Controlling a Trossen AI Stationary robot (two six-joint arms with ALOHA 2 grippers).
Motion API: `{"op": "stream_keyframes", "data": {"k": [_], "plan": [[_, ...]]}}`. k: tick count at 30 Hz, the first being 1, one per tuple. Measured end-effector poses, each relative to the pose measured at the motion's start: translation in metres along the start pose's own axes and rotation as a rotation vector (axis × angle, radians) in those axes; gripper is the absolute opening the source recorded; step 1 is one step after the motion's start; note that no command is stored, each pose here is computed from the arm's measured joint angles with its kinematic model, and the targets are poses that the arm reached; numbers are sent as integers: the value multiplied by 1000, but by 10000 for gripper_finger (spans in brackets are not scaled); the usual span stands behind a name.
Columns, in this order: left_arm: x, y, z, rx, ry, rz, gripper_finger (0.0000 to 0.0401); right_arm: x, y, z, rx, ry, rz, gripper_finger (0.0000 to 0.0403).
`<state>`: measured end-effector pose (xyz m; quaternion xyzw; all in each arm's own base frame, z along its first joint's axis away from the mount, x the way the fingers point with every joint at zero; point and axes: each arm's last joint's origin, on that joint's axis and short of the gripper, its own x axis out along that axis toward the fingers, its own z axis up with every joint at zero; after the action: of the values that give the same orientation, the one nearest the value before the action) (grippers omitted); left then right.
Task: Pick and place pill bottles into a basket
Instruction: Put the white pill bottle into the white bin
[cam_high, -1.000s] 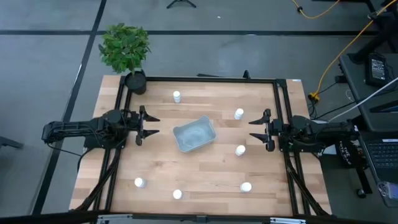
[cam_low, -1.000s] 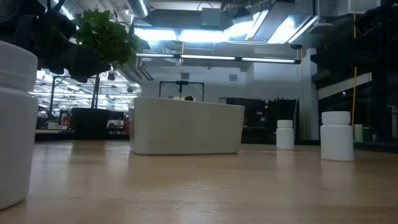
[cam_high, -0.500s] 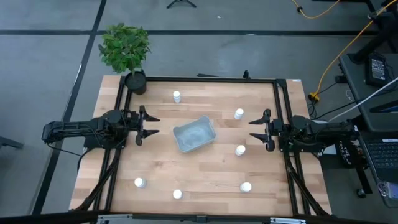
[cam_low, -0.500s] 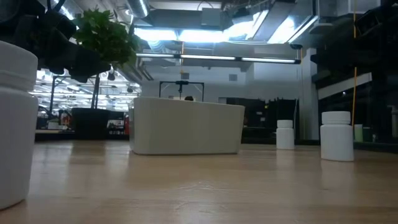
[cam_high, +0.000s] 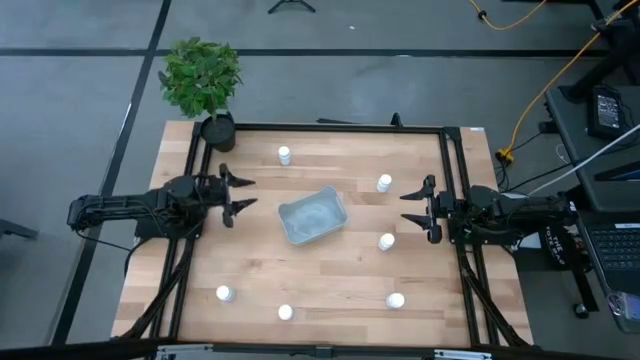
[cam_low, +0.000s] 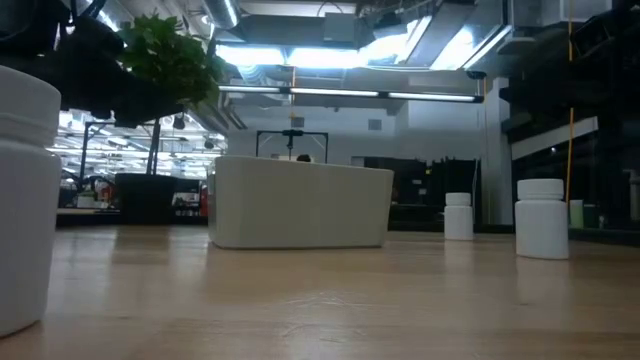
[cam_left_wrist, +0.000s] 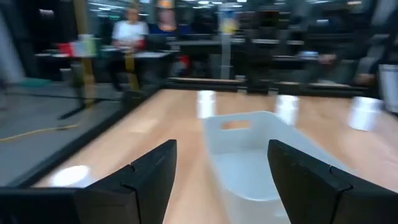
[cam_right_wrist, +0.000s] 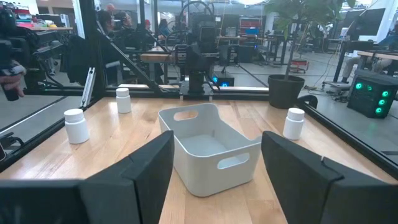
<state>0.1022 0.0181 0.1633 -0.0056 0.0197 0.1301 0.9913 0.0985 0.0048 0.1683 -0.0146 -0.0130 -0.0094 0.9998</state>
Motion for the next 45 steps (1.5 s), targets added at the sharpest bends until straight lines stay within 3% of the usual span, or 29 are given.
{"op": "stream_keyframes", "data": {"k": [4,9,14,17,24,30,33,37,39,45], "plan": [[0,4,6,-65,-68,120,245,0,0,0,-2,0,1,245],[-2,6,14,-88,-151,215,242,0,0,0,-172,-3,-10,245],[-3,9,20,-144,-219,286,242,0,0,1,-212,-10,-11,245],[-5,10,23,-194,-263,327,242,0,0,4,-45,-36,-12,245],[-7,13,28,-435,-371,390,242,-2,-3,20,260,-216,-62,245],[-8,14,30,-526,-415,399,242,-5,-10,28,409,-332,-184,245],[-9,14,32,-532,-439,377,242,-5,-11,32,381,-316,-195,245],[-13,11,46,-498,-554,231,241,-8,-13,61,321,-313,-220,245],[-17,11,53,-450,-621,224,240,-8,-15,78,269,-244,-249,245],[-25,11,79,-449,-716,188,239,-1,-22,144,136,-76,-332,245]]}}
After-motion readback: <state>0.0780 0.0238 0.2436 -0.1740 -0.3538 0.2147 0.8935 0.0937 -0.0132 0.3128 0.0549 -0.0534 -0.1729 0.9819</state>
